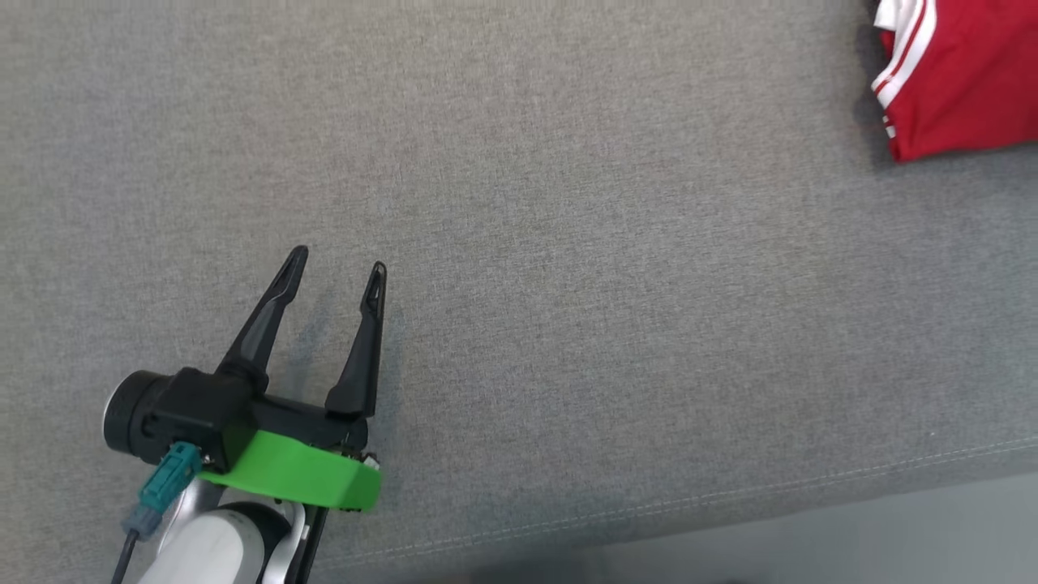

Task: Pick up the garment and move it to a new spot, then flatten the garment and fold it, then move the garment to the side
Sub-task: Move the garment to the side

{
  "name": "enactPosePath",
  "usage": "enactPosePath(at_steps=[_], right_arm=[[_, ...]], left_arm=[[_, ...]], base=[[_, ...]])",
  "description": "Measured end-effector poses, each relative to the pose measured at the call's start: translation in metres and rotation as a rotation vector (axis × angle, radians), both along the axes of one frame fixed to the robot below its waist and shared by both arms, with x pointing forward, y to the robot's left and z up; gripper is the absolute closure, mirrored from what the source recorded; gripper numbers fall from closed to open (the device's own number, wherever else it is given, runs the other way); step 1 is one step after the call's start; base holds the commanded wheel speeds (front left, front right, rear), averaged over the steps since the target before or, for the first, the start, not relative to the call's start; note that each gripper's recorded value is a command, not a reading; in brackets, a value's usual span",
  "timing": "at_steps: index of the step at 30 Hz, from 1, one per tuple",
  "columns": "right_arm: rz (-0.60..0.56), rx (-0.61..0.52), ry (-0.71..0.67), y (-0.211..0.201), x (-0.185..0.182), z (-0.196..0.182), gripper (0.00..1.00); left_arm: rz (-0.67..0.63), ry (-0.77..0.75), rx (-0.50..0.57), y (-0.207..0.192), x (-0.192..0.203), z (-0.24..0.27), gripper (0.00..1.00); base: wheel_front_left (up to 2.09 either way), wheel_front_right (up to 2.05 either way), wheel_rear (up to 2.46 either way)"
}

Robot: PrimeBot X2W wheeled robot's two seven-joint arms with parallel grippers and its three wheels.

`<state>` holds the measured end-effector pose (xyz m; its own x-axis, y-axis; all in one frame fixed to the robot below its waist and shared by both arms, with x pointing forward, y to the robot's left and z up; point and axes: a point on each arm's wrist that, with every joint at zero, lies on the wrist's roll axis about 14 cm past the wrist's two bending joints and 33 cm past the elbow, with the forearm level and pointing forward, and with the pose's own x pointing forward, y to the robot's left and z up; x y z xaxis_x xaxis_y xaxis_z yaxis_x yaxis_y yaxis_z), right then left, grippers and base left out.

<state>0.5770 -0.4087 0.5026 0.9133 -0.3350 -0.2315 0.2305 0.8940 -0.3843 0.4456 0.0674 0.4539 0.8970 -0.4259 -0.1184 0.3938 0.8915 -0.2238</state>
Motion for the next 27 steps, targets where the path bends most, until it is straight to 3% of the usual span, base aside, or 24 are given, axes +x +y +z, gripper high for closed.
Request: enactPosePath(at_steps=[7,13,27], right_arm=[[0.066,0.097,-0.152,0.039,0.002,0.041,0.00],[0.126,0.162,-0.229,0.069,-0.013,0.056,0.00],[0.262,0.347,-0.409,0.129,-0.095,0.073,0.00]], left_arm=[[0.045,-0.063,-0.124,-0.003,0.003,0.033,0.00],[0.117,-0.108,-0.134,0.010,0.002,0.050,0.00],[0.291,-0.120,-0.031,0.068,-0.050,0.053,0.00]], base=[[0.00,0.00,0.00],[0.00,0.00,0.00],[0.00,0.00,0.00]])
